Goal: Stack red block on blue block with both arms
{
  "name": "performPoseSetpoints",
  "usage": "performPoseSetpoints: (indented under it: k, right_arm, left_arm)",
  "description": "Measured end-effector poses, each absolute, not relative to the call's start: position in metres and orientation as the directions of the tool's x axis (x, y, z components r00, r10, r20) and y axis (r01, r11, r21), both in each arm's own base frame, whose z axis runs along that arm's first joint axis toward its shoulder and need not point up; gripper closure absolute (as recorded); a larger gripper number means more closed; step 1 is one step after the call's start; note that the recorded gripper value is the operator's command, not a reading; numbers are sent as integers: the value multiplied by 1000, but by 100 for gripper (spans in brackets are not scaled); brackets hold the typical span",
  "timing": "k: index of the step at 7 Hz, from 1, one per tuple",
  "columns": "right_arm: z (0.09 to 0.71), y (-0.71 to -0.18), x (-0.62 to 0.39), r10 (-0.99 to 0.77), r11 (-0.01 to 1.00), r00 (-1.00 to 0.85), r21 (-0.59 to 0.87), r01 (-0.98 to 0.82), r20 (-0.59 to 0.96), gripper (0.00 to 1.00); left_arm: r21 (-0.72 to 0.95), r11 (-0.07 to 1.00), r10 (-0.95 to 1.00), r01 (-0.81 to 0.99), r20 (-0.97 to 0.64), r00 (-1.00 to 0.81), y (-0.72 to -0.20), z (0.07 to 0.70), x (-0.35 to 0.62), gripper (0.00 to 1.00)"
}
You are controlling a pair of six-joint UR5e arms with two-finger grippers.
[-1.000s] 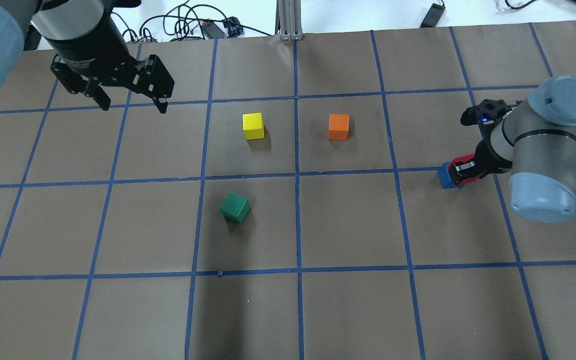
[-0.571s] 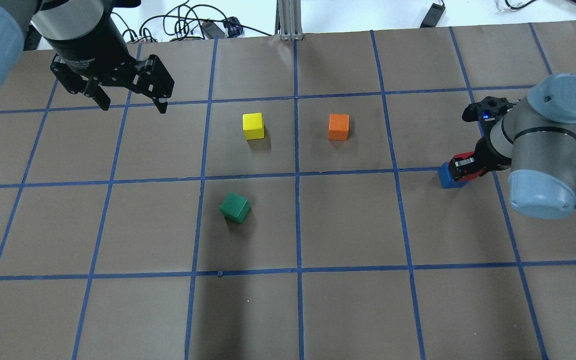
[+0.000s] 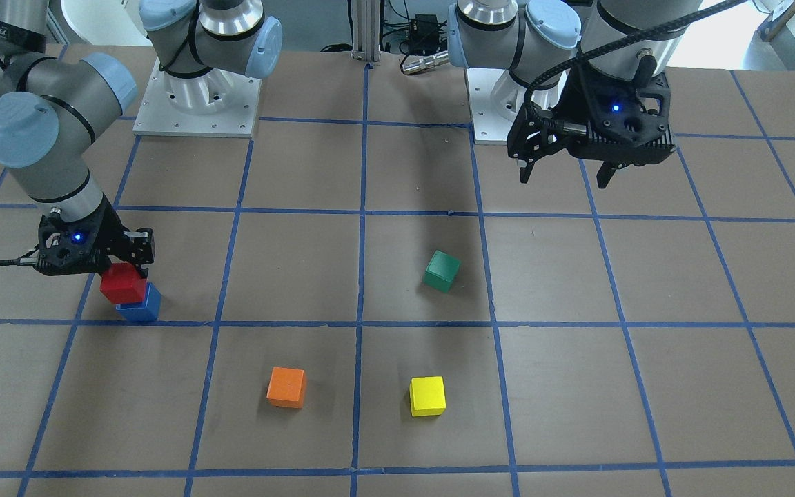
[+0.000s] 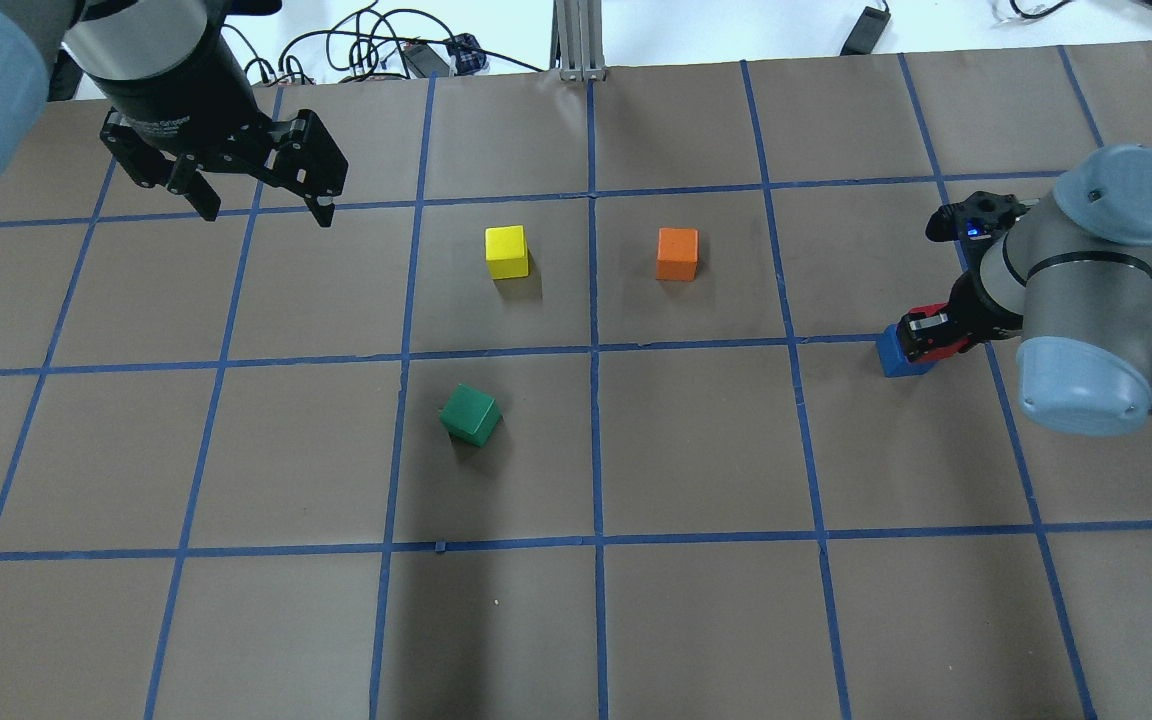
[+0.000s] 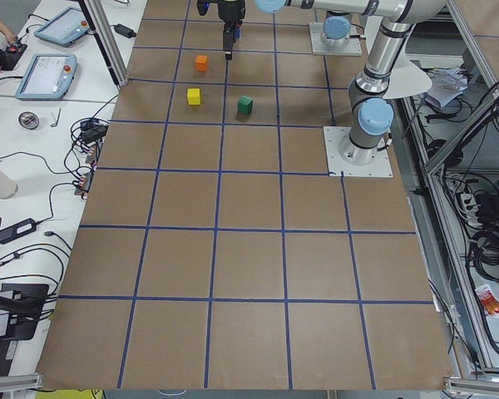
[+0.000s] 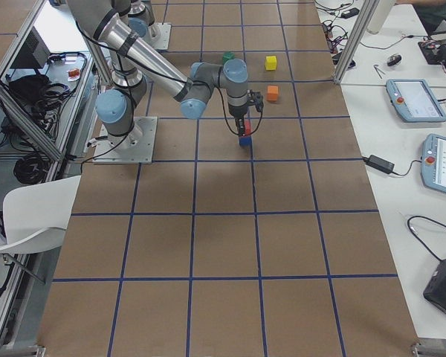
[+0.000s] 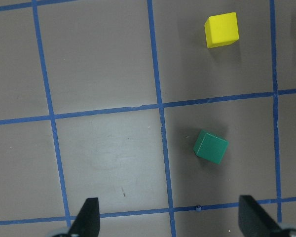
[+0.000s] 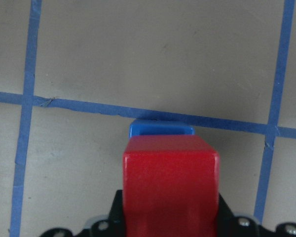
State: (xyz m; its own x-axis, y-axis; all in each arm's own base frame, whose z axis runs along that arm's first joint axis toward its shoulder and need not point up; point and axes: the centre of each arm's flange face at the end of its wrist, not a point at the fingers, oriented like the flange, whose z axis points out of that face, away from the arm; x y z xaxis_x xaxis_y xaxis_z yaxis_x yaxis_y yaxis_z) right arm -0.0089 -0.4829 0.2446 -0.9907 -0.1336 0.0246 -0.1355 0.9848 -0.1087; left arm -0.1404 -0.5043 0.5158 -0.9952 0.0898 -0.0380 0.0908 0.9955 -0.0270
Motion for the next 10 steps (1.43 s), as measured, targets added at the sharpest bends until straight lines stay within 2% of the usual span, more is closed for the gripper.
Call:
performPoseSetpoints:
  k: [1, 2, 4, 5, 6, 10]
  right_arm:
    - [244, -483, -9, -133, 985, -991, -108, -134, 24, 68]
    - [244, -482, -9, -132, 985, -991, -106, -134, 22, 63]
    - [242, -482, -8, -132, 986, -991, -100, -133, 19, 17]
    - [242, -481, -8, -133, 986, -991, -98, -134, 19, 8]
    - [242, -481, -8, -133, 986, -991, -98, -134, 18, 1]
    - [257, -486, -11, -125, 988, -992, -85, -127, 24, 0]
  left_arm:
    - [-27, 995, 91, 92, -38, -995, -504, 516, -141, 0]
    - [-28, 995, 91, 92, -38, -995, -504, 517, -141, 0]
    - [-30, 995, 92, 93, -38, -995, -504, 517, -141, 0]
    - [-30, 995, 92, 93, -38, -995, -504, 517, -141, 0]
    - [-30, 995, 92, 93, -38, -995, -504, 517, -141, 0]
    - [-31, 995, 91, 92, -41, -995, -505, 518, -141, 0]
